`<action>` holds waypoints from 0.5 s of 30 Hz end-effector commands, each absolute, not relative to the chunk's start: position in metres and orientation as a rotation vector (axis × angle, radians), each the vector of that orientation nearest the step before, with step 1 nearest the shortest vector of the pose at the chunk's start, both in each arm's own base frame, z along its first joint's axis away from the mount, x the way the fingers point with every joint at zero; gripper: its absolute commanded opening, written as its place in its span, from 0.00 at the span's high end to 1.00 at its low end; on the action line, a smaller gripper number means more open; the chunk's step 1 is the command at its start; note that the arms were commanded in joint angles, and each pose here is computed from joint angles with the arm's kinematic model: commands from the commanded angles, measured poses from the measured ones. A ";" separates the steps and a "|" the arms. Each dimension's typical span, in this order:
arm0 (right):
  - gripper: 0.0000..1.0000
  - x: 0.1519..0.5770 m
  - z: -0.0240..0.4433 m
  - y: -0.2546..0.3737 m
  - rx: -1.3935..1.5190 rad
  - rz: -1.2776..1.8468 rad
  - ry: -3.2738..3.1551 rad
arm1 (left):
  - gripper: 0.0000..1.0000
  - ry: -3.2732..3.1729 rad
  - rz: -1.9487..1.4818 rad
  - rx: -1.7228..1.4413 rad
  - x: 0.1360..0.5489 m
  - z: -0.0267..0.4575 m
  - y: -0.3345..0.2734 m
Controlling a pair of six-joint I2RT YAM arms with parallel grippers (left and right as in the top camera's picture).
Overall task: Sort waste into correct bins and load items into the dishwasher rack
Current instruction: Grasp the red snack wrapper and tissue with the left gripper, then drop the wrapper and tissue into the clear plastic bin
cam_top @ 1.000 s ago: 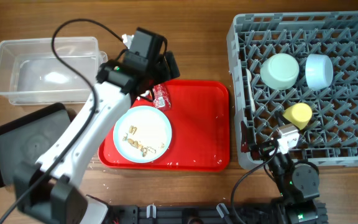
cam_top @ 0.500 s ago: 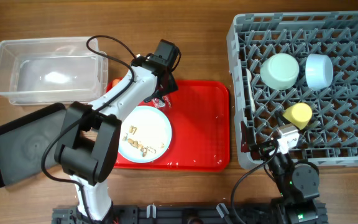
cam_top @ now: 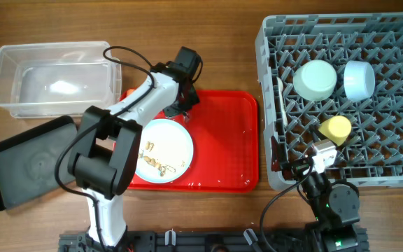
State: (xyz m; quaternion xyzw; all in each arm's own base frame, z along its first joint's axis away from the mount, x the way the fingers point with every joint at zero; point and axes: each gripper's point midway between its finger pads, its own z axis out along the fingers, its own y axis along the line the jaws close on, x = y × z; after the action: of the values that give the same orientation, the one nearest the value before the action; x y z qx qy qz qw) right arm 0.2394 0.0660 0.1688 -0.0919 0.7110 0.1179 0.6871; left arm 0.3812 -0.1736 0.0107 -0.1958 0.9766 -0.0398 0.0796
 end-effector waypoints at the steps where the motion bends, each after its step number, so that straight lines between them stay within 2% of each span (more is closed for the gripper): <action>1: 0.00 0.240 0.168 0.064 -0.206 0.244 1.592 | 0.96 2.841 -0.265 -0.665 0.397 0.080 -0.158; 3: 0.00 0.240 0.168 0.064 -0.206 0.244 1.592 | 0.96 2.784 -0.260 -0.733 0.397 0.108 -0.132; 7: 0.00 0.240 0.168 0.064 -0.206 0.244 1.592 | 0.96 2.535 -0.168 -0.969 0.409 0.164 -0.035; 10: 0.00 0.240 0.168 0.064 -0.206 0.244 1.592 | 0.96 2.405 -0.149 -1.096 0.420 0.177 0.016; 13: 0.00 0.240 0.168 0.064 -0.206 0.244 1.592 | 0.96 2.325 -0.051 -1.218 0.427 0.164 0.067; 14: 0.00 0.240 0.168 0.064 -0.206 0.244 1.592 | 0.93 2.303 -0.037 -1.237 0.431 0.160 0.077; 15: 0.00 0.240 0.168 0.064 -0.206 0.244 1.592 | 0.83 2.283 -0.038 -1.252 0.437 0.156 0.084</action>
State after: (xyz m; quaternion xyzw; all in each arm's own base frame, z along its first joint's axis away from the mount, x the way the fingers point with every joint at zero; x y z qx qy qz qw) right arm 0.2394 0.0660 0.1689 -0.0919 0.7109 0.1179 0.6873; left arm 0.4289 0.0547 0.1778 -0.4392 0.8568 -0.0479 0.2659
